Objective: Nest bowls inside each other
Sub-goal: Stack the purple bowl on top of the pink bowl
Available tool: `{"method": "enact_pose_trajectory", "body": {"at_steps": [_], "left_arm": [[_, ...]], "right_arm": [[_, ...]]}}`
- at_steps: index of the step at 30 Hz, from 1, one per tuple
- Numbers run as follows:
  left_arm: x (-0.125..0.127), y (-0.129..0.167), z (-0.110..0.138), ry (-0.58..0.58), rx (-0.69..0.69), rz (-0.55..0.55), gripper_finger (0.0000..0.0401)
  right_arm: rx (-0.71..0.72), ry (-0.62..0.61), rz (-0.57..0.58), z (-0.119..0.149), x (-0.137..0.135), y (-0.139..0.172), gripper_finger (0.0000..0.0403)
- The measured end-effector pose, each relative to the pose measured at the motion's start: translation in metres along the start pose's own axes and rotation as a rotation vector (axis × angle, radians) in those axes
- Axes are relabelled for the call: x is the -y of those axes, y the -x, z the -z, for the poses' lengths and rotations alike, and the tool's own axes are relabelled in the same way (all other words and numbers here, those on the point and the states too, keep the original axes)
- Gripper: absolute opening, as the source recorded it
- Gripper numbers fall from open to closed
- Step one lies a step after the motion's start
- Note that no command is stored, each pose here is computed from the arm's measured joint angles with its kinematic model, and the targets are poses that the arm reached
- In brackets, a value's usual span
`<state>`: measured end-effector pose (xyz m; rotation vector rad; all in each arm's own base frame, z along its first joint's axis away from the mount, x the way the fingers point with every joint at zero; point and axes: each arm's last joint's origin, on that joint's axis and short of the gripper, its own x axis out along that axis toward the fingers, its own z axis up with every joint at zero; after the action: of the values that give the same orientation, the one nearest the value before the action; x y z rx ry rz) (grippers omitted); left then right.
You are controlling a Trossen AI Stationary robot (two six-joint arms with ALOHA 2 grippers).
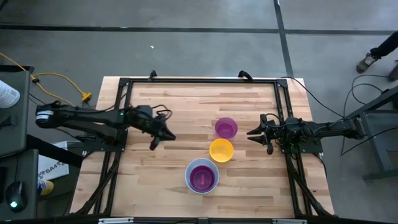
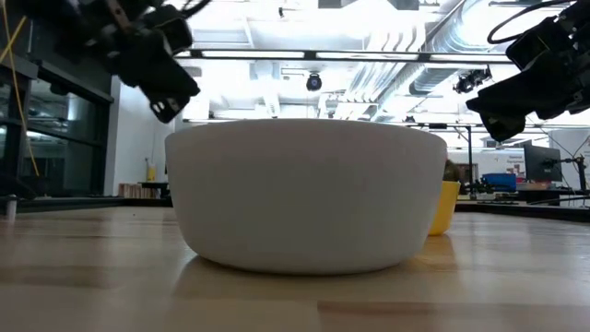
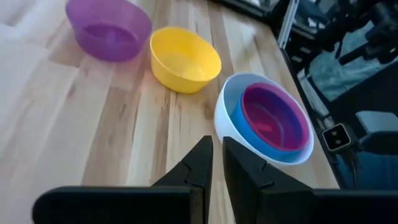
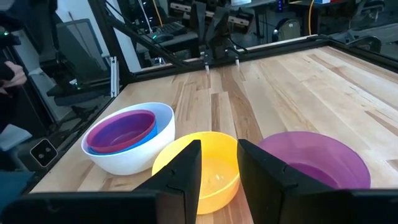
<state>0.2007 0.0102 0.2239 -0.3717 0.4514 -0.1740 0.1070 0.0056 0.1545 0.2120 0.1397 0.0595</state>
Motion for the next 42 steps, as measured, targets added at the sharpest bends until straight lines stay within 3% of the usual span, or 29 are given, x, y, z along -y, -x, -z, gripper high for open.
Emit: {"method": "enact_pose_trajectory", "body": {"at_steps": [9,21,42], "left_arm": [[-0.002,0.025,0.033,-0.025,0.130,0.005,0.0038],[-0.009,0.034,0.068,-0.052,0.291,0.058,0.0038],[-0.008,0.043,0.080,-0.076,0.358,0.106,0.0038]], "right_arm": [[0.001,0.000,0.001,0.000,0.000,0.000,0.0097],[0.001,0.000,0.001,0.000,0.000,0.000,0.0097],[0.001,0.000,0.002,0.000,0.000,0.000,0.0097]]}}
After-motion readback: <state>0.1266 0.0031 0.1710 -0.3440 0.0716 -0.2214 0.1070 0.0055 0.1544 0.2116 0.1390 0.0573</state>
